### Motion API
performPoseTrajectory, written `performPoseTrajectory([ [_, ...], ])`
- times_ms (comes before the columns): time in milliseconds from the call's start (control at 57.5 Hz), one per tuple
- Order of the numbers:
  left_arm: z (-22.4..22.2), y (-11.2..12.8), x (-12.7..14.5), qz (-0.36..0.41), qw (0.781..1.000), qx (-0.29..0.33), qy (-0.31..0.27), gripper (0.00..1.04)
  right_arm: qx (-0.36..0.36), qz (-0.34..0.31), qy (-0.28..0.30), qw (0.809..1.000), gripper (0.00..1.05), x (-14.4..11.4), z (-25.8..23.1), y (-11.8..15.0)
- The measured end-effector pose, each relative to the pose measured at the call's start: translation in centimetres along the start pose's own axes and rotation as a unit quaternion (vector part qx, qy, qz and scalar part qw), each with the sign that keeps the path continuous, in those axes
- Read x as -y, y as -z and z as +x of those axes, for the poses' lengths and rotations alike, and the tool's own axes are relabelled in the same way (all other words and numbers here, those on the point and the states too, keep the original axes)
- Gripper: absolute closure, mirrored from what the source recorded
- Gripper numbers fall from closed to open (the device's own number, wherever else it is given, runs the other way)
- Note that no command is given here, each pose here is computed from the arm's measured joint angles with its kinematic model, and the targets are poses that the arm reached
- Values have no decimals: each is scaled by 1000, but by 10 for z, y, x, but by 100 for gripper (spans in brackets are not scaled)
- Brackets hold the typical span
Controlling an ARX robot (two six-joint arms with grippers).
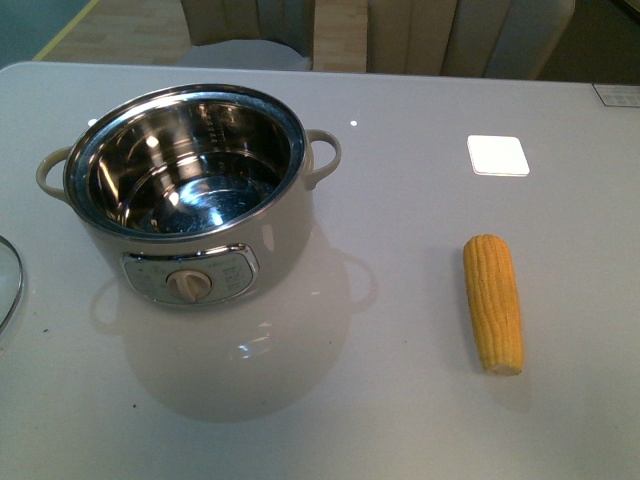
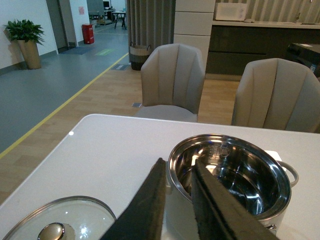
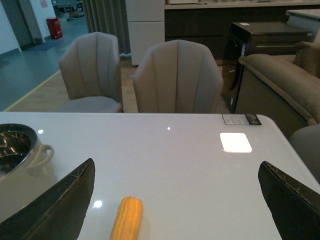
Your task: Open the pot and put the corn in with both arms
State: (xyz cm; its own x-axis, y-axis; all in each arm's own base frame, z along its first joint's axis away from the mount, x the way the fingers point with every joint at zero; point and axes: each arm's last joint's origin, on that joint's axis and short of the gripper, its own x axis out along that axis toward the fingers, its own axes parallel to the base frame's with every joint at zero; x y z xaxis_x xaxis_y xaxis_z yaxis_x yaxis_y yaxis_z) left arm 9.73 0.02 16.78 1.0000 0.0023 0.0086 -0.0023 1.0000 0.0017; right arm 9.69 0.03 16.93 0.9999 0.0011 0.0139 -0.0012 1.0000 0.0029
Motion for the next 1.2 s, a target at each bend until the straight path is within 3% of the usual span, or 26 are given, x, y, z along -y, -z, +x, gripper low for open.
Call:
performPoseTrajectory([
  [348,0,0,0,0,1000,0,0,18,-6,4,-4,1000,9,0,0,0],
  [383,0,0,0,0,1000,0,0,9,-98,39,-39,994,9,-1,1,1],
  [400,0,0,0,0,1000,0,0,5,-171,71,-49,982,9,-1,2,1],
  [417,0,0,0,0,1000,0,1,6,-234,105,-46,966,9,-2,4,3],
  [470,0,0,0,0,1000,0,0,7,-313,140,-34,939,9,-4,10,12],
  [539,0,0,0,0,1000,0,0,7,-335,156,-25,929,9,-6,18,17],
  [713,0,0,0,0,1000,0,0,7,-351,148,-24,924,9,-19,45,28],
  [939,0,0,0,0,1000,0,0,7,-361,79,-14,929,9,-47,101,51],
  [1200,0,0,0,0,1000,0,0,7,-406,19,-11,914,9,-78,155,103],
])
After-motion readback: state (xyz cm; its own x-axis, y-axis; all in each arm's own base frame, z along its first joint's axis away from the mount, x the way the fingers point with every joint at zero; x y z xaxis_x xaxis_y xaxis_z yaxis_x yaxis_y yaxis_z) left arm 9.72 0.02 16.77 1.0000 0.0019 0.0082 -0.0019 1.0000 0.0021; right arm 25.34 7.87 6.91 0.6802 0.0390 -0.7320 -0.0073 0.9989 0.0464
